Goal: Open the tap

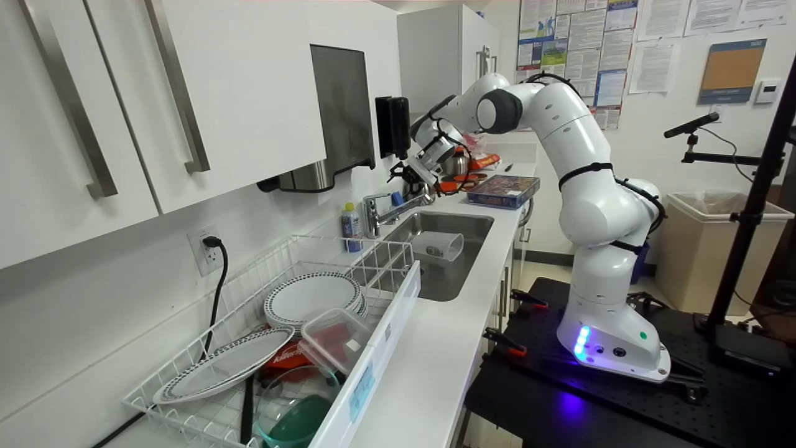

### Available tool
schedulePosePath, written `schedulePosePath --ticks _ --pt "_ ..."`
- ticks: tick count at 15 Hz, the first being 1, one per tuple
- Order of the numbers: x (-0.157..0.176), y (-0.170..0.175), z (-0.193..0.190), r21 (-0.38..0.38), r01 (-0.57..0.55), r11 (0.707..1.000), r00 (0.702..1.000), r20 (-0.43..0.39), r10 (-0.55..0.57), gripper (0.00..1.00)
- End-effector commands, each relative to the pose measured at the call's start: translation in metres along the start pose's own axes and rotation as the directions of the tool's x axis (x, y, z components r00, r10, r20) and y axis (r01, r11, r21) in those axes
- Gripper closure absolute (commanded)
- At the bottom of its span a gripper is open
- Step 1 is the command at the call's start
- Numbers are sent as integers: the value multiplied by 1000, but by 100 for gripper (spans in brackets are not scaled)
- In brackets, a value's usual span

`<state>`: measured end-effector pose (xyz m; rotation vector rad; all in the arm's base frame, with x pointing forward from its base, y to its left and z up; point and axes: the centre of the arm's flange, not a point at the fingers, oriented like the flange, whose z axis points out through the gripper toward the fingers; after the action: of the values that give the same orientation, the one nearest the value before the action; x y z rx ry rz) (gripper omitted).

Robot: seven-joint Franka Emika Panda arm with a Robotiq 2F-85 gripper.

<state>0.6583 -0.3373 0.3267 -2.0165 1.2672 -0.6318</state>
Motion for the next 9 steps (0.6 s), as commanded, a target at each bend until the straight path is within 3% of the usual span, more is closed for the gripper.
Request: schedulePosePath --ticks 1,8,9 --pt "10 -13 25 35 -34 999 999 30 33 0" --pt "9 -19 56 57 -17 998 999 28 16 0" --pt "10 -19 59 60 -17 998 999 27 16 25"
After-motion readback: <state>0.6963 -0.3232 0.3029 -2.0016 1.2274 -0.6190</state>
